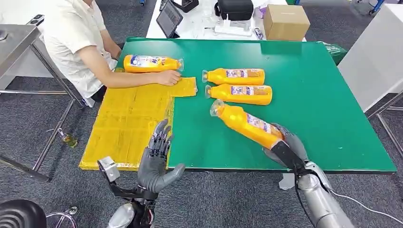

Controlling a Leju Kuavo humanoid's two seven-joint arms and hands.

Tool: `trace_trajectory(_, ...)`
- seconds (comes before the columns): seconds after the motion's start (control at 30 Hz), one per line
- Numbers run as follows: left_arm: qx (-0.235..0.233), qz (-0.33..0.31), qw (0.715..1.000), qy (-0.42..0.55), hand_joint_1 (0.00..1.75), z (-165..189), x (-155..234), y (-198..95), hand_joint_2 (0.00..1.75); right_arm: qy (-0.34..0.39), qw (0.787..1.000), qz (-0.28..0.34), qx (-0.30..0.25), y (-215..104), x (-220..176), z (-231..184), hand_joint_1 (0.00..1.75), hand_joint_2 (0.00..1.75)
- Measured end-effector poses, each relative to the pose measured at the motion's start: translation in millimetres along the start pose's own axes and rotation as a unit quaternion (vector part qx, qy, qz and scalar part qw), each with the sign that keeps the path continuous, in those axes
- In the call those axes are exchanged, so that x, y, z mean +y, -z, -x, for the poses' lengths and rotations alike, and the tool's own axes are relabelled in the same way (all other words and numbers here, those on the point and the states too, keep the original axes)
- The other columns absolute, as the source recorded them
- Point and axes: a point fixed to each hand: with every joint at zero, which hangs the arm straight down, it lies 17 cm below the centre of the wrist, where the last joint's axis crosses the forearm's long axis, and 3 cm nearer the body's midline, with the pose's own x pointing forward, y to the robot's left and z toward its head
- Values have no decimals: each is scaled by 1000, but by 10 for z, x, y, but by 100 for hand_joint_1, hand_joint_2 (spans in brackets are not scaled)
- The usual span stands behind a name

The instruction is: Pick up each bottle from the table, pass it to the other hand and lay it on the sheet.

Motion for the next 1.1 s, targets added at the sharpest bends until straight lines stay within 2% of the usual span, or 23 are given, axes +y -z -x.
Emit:
trace_trajectory(0.13,-3,-23,999,-35,0,-39,119,-79,175,41,999,29,-9,-20,28,-125,175,175)
trace_trajectory(0.2,9,-23,999,-48,0,-3,128,-100,175,67,997,39,-19,1,107,-267,175,175)
trace_trajectory(0.53,44,1,997,-67,0,177,101,-21,175,193,973,3,-127,82,837,-1550,175,175)
trace_trajectory(0.9,48,4,998,-40,0,260,55,168,175,196,959,-73,-191,-35,1493,-2326,175,175)
trace_trajectory(1.1,50,-4,998,-37,0,285,47,234,175,194,953,-87,-214,-78,1637,-2549,175,175)
